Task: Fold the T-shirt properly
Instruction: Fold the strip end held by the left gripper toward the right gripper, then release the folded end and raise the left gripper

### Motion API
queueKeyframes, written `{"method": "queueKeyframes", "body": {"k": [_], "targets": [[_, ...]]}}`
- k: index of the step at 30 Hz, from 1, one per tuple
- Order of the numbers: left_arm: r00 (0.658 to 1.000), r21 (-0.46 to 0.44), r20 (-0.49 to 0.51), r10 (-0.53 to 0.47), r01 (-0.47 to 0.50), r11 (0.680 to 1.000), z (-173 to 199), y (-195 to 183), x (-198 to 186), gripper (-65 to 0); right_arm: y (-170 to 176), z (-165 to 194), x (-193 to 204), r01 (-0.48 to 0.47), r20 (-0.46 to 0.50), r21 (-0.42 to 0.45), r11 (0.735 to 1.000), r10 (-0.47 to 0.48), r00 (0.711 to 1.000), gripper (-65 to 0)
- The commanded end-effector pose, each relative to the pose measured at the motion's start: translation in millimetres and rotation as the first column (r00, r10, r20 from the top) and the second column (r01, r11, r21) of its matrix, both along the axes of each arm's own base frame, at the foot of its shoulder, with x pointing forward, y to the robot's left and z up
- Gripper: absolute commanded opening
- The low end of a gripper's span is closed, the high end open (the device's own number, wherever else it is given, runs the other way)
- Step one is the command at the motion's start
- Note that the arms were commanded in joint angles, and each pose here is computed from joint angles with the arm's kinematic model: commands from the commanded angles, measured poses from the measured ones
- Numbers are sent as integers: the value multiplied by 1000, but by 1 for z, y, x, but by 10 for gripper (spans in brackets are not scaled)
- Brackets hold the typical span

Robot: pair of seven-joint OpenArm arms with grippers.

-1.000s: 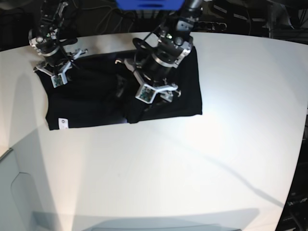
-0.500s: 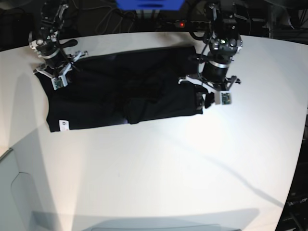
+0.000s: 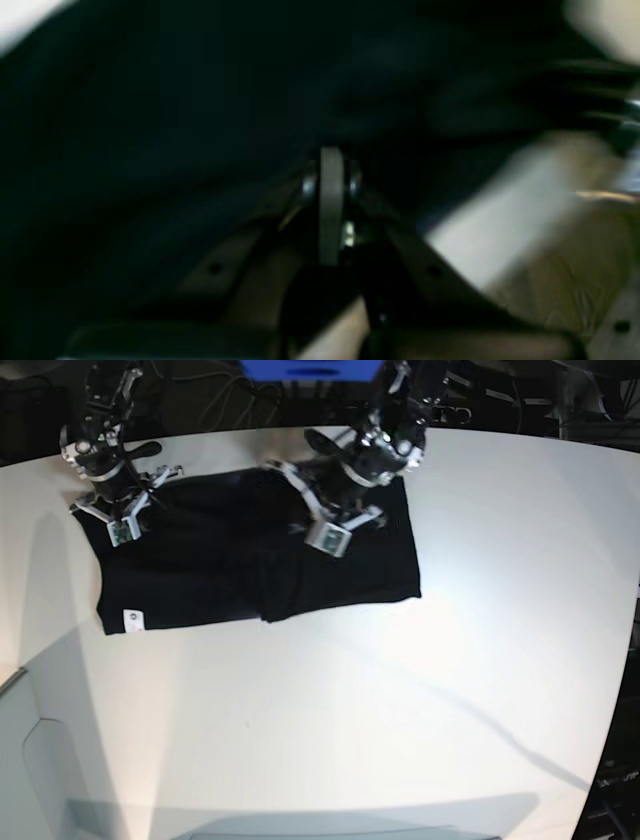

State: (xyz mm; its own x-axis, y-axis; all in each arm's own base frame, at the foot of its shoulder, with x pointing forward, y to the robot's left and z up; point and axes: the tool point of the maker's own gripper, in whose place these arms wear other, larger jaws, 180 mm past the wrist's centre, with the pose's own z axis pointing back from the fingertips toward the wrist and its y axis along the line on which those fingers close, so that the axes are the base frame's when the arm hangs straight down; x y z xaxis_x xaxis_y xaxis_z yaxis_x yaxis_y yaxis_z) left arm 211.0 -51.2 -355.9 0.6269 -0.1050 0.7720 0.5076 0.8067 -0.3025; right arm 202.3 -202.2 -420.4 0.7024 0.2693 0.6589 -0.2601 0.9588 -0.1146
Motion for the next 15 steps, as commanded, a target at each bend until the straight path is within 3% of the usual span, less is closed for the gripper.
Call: {"method": "queueKeyframes", "body": {"k": [1, 4, 6, 15], "targets": [[996, -41, 78, -39, 42, 998, 23, -14, 5, -650, -2, 1, -2, -4, -8, -11, 1000, 4, 1000, -650], [974, -41, 157, -166, 175, 984, 43, -35, -9, -650, -2, 1, -2, -4, -8, -11, 1000, 4, 1000, -650], [964, -27, 171, -205, 213, 977, 46, -37, -16, -650, -2, 1, -2, -4, -8, -11, 1000, 4, 1000, -650], [970, 58, 131, -206, 200, 978, 28, 0, -27, -650, -8, 9, 10, 11, 25, -20, 1000, -11, 1000, -650]]}}
